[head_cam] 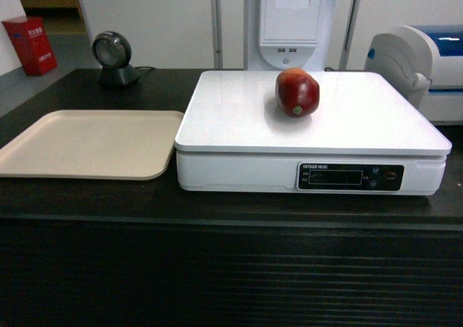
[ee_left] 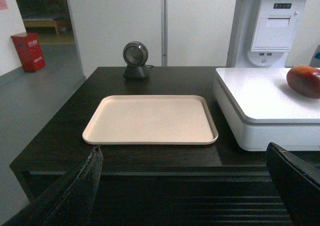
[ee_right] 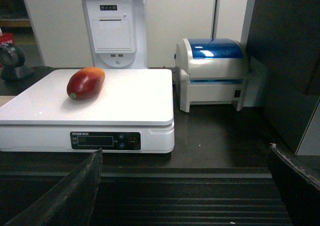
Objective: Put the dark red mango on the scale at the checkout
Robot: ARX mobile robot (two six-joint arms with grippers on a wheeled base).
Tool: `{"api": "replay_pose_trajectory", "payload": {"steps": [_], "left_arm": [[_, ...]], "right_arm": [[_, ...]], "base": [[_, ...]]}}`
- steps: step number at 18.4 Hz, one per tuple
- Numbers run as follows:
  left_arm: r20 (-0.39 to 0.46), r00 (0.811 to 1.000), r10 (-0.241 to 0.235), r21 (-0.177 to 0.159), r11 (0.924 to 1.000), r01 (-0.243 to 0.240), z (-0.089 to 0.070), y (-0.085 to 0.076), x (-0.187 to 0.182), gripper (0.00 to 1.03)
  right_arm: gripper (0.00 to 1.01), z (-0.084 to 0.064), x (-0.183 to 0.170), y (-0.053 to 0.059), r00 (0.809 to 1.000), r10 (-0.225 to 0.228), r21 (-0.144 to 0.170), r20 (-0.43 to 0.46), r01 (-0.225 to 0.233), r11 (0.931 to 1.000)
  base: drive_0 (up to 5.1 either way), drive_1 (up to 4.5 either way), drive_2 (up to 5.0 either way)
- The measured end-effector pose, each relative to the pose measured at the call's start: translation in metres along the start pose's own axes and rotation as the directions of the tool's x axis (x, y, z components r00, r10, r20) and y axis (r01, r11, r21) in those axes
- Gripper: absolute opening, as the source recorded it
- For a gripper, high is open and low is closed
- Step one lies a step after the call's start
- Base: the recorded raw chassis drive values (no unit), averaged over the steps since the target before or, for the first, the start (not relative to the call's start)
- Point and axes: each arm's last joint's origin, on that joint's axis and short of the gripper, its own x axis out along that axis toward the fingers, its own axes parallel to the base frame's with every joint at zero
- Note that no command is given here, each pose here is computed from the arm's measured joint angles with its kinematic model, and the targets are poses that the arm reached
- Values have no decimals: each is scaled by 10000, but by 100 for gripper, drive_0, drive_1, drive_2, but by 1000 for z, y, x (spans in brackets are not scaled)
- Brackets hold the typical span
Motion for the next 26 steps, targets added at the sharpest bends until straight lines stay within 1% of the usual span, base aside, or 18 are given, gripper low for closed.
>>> {"api": "replay_pose_trajectory", "payload": {"steps": [26], "left_arm": [[30,10000,-4,4,10000,4,0,0,0,98]], "right_arm": [[98,0,0,0,10000,0,0,11,0,10000]], "base": [[0,0,0]]}}
